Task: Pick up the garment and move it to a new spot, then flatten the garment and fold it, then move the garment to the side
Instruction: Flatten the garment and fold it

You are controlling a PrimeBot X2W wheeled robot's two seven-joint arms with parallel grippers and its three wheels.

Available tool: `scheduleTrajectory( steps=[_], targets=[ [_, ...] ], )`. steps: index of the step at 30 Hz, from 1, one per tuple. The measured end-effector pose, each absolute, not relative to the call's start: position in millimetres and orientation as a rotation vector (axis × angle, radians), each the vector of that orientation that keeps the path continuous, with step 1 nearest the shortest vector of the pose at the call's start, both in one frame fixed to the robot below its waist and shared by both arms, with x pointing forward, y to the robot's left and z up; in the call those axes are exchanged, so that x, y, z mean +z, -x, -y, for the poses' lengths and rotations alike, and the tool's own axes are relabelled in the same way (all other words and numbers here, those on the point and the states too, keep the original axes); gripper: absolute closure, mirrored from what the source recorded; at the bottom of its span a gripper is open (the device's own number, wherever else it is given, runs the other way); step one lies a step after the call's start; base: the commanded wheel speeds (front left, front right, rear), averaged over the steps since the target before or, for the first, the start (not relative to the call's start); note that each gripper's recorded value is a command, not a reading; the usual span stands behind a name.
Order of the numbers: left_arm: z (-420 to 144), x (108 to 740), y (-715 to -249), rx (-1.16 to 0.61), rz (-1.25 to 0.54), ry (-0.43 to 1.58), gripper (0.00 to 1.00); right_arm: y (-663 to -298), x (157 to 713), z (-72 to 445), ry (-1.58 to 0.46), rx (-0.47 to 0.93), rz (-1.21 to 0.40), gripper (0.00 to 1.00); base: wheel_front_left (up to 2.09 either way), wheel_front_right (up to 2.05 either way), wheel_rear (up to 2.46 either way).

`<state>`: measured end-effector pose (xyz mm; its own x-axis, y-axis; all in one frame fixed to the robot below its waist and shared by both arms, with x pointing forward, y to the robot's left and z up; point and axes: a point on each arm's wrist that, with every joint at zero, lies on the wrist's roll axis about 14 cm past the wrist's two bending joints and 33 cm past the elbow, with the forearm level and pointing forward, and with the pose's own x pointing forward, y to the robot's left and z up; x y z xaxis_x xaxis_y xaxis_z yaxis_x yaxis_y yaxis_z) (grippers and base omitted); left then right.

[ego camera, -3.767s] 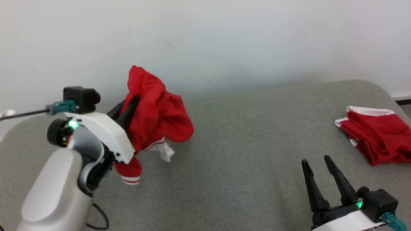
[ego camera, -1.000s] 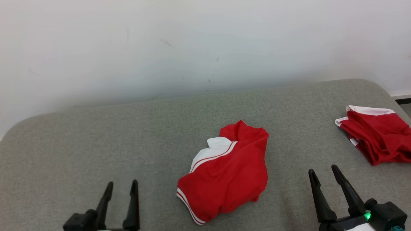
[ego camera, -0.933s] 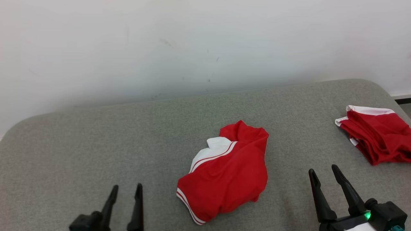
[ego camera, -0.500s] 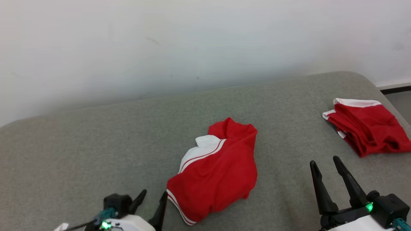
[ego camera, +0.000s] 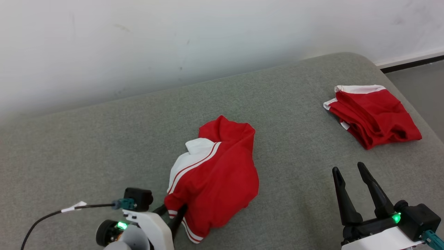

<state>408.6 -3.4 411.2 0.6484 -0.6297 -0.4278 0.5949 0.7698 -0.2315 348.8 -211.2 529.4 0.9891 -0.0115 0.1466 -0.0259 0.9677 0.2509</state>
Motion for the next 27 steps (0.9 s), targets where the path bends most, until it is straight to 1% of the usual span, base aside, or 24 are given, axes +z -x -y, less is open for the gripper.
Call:
scheduleTrajectory(
  steps=[5, 10, 13, 19, 27],
  targets=[
    [9, 410, -408, -0.729, -0.512, 0.072, 1.00, -346, 527, 218, -0.258, -0.020, 0.144, 0.00, 0.00, 0.00, 0.00],
    [5, 439, -420, -0.701, -0.401, 0.132, 1.00, -344, 529, 218, -0.261, -0.019, 0.152, 0.00, 0.00, 0.00, 0.00],
    [-8, 465, -434, -0.646, -0.318, 0.162, 1.00, -347, 532, 214, -0.258, 0.000, 0.159, 0.00, 0.00, 0.00, 0.00],
    [-76, 491, -466, -0.415, -0.235, 0.195, 1.00, -355, 535, 203, -0.257, 0.042, 0.165, 0.00, 0.00, 0.00, 0.00],
    [-176, 465, -487, -0.084, -0.260, 0.178, 1.00, -366, 526, 195, -0.258, 0.066, 0.133, 0.00, 0.00, 0.00, 0.00]
  ],
)
